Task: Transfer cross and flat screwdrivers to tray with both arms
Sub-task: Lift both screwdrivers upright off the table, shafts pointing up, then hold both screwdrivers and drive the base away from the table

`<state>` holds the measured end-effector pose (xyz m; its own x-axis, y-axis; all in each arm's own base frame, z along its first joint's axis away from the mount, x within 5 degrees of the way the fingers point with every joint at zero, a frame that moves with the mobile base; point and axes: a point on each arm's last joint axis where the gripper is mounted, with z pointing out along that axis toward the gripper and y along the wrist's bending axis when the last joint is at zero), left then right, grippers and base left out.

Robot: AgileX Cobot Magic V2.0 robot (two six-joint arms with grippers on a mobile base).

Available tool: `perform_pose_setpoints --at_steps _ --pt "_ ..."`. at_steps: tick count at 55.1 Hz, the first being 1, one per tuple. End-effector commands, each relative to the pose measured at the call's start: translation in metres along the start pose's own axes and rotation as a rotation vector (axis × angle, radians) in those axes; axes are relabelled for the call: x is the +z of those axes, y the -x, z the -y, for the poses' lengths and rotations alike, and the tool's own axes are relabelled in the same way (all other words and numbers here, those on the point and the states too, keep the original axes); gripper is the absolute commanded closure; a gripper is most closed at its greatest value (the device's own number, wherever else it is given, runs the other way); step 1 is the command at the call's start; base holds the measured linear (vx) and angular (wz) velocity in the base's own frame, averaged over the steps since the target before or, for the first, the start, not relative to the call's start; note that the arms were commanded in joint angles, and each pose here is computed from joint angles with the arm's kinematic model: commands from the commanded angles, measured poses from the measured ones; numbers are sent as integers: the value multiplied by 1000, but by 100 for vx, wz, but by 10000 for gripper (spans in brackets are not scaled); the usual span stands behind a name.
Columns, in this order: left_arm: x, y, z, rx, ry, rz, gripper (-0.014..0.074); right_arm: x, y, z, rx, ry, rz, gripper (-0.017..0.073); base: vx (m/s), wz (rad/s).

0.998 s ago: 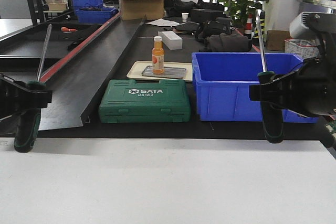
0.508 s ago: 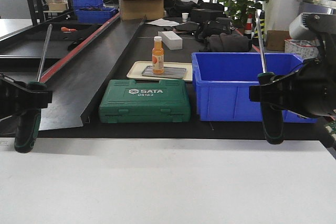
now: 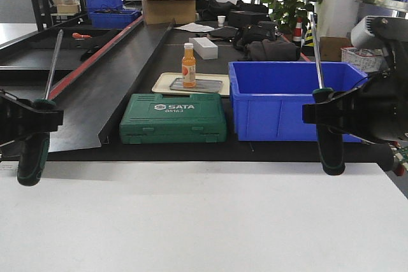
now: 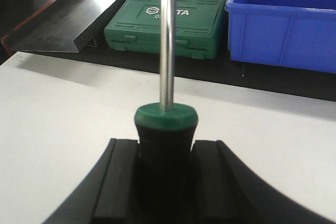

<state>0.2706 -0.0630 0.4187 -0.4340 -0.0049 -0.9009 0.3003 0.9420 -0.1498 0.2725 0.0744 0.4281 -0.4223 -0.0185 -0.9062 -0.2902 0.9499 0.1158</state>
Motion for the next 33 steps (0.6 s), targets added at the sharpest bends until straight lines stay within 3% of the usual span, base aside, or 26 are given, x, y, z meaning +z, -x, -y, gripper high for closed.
perform_pose_setpoints --at_steps 1,33 --pt "-15 20 5 -18 -5 140 599 -20 22 -1 -1 -3 158 567 -19 -5" --pt "-15 20 5 -18 -5 140 599 -20 23 -1 -1 -3 159 567 -25 -12"
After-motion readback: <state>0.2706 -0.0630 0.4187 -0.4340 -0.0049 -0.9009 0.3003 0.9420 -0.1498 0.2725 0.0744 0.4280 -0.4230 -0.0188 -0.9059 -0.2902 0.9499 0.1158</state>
